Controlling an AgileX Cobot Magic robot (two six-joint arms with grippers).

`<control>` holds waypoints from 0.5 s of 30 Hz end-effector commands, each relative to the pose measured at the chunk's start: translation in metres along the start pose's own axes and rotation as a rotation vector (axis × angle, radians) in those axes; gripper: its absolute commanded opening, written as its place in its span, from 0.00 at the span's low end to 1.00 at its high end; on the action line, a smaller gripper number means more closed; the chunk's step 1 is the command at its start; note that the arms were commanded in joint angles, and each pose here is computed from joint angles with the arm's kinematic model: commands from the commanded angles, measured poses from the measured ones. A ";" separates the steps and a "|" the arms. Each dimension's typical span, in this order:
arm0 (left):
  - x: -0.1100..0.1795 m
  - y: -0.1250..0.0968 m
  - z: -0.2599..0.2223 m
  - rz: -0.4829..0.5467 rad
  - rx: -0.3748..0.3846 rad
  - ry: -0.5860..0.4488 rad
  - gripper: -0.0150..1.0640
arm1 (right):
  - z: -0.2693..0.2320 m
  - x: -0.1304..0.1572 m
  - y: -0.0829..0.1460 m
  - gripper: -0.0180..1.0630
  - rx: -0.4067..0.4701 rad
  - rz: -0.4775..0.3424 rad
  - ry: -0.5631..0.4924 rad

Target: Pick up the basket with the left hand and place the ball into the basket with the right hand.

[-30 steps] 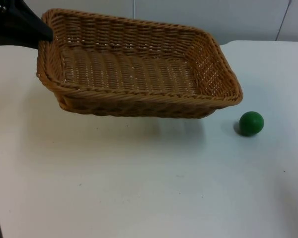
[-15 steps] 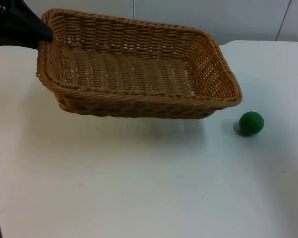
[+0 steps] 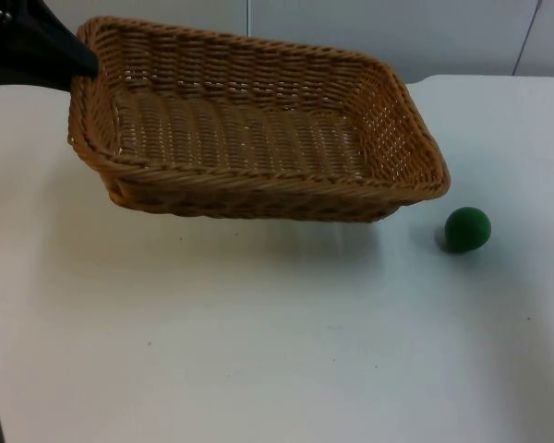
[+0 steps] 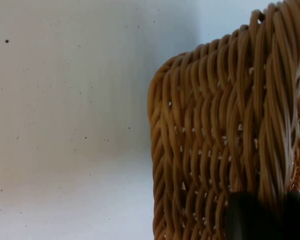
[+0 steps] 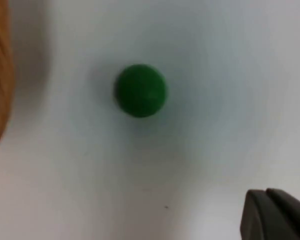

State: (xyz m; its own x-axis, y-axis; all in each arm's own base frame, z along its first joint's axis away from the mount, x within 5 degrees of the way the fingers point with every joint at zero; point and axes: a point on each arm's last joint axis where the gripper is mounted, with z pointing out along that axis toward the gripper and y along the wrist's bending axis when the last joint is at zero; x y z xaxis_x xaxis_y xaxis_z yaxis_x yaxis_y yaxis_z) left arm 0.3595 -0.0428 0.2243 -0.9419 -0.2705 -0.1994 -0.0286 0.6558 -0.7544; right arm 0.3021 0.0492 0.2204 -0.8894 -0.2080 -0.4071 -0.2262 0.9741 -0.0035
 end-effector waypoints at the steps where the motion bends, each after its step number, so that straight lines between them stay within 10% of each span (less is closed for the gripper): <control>1: 0.001 -0.008 -0.004 -0.012 0.042 -0.011 0.01 | 0.004 -0.011 0.011 0.01 -0.002 -0.052 -0.004; 8: 0.001 -0.008 -0.004 -0.012 0.042 -0.011 0.01 | 0.014 -0.039 0.029 0.18 0.004 -0.087 0.000; 11: 0.001 -0.008 -0.004 -0.012 0.042 -0.011 0.01 | 0.027 -0.049 0.032 0.62 0.001 -0.026 0.020; 15: 0.001 -0.008 -0.004 -0.012 0.042 -0.010 0.01 | 0.045 -0.049 0.032 0.84 0.004 0.017 0.063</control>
State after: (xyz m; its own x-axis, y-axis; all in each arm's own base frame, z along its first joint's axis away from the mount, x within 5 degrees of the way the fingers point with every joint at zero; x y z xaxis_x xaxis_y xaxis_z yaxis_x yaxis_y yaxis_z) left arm 0.3595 -0.0427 0.2242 -0.9421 -0.2692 -0.1998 -0.0281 0.6571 -0.7533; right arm 0.3532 0.0920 0.2060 -0.9053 -0.2082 -0.3702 -0.2240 0.9746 -0.0002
